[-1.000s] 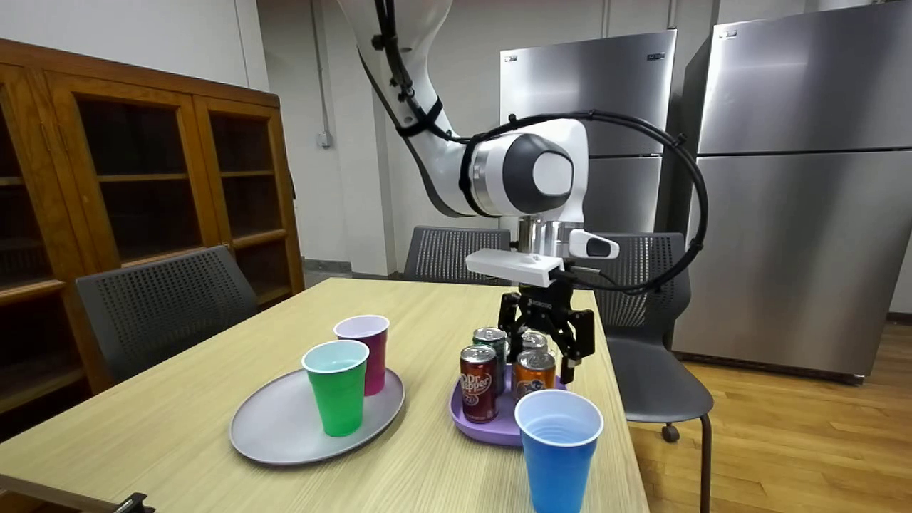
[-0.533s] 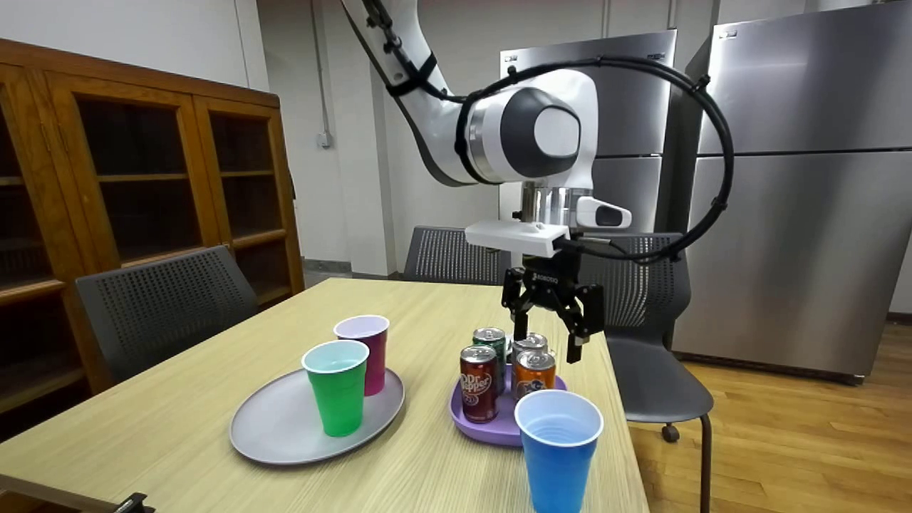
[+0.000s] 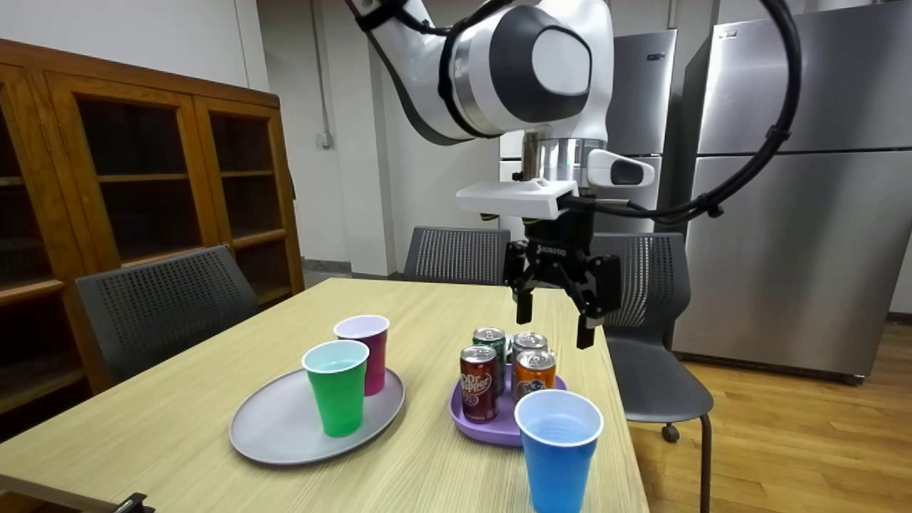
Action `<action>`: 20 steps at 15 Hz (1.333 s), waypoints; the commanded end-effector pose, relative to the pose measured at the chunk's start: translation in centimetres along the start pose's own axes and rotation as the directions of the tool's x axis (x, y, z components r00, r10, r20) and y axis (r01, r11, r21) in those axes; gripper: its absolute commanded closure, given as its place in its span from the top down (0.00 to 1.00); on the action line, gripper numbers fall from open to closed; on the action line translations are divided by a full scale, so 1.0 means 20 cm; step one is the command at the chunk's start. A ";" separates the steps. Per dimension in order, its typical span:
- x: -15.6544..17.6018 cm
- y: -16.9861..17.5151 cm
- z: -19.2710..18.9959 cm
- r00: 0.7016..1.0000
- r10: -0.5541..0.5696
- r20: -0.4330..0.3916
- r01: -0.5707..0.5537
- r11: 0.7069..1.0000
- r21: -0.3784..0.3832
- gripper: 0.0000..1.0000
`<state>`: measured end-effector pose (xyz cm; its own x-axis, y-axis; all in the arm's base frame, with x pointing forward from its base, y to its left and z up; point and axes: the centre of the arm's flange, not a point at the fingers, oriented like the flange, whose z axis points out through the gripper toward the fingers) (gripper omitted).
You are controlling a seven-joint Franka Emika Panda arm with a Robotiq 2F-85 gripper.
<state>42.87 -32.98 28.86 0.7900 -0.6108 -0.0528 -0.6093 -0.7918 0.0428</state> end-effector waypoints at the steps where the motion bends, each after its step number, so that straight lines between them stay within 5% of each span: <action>1: -0.19 0.09 -0.04 1.000 -0.018 -0.014 0.018 1.000 0.007 1.00; 9: -0.31 0.12 0.15 1.000 -0.024 0.014 0.024 1.000 -0.005 1.00; 20: -0.21 0.00 0.41 0.996 -0.091 0.015 0.091 0.996 -0.001 1.00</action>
<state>37.47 -30.23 22.19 0.8214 -0.5651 -0.0773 -0.5626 -0.8250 0.0535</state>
